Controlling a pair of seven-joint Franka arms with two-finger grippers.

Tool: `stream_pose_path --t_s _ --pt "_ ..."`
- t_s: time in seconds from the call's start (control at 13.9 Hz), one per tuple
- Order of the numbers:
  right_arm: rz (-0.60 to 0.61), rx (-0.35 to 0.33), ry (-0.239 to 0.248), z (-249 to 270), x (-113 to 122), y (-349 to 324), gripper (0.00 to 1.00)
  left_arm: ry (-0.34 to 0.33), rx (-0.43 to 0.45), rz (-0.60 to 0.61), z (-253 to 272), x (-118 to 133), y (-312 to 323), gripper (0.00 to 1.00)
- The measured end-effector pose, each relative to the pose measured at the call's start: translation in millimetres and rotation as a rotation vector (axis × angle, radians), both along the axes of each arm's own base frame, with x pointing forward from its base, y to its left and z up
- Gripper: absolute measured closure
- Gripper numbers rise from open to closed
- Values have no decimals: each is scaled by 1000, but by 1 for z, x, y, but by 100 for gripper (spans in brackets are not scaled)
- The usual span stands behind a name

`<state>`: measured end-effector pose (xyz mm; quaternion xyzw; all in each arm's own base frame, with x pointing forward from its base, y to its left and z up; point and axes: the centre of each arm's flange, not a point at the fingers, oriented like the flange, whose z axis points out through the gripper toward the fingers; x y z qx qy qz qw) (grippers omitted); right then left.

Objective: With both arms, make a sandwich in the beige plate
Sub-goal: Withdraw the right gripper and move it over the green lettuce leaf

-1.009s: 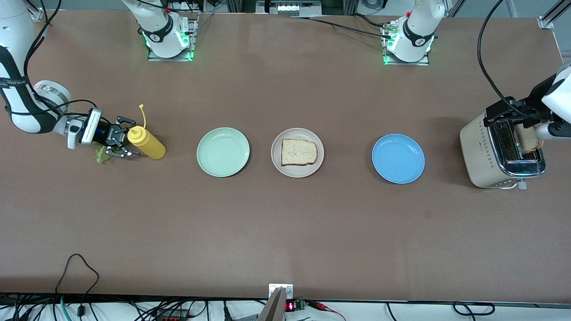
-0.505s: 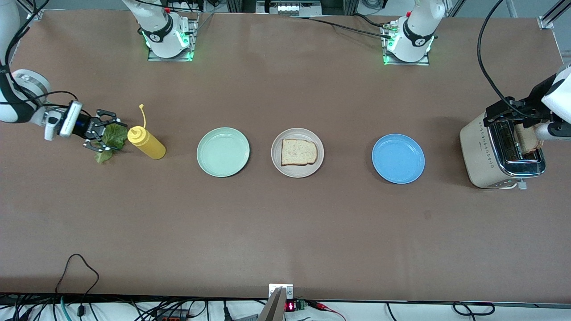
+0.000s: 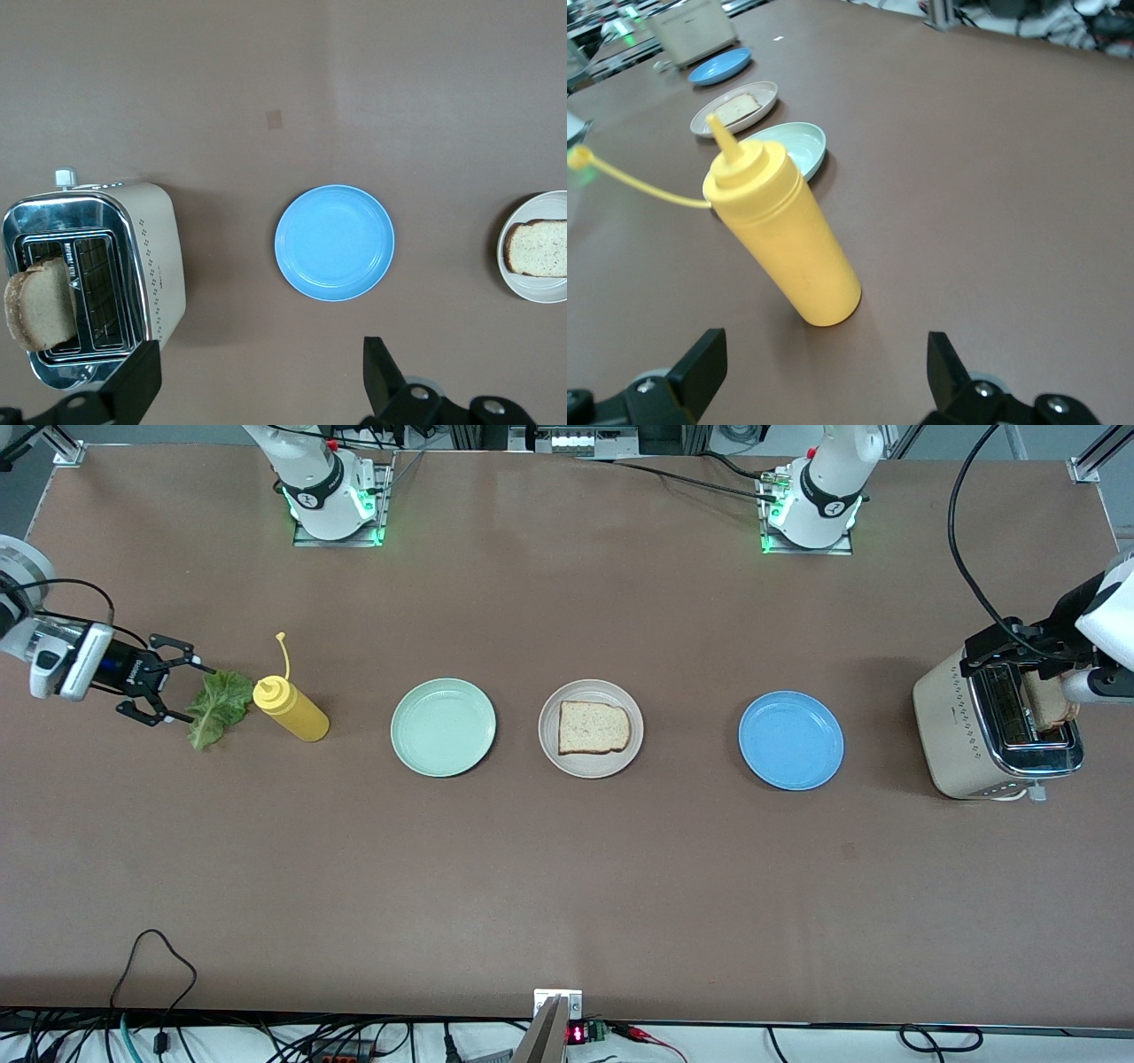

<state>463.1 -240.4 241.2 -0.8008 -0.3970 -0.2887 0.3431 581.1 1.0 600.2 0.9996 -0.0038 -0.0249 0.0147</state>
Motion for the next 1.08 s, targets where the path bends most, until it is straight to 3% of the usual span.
stream_pose_path --t_s 0.36,0.58,0.72,0.94,1.08 --pt "-147 -61 190 44 8 -11 0 0 0 0 0 0 0 0" --pt "-253 -107 340 68 23 -13 0 0 0 0 0 0 0 0" --pt "-322 -176 426 91 39 -6 0 0 0 0 0 0 0 0" --pt "-440 -312 512 122 62 16 0 0 0 0 0 0 0 0" --pt "-546 -401 602 133 70 32 0 1 0 0 0 0 0 0"
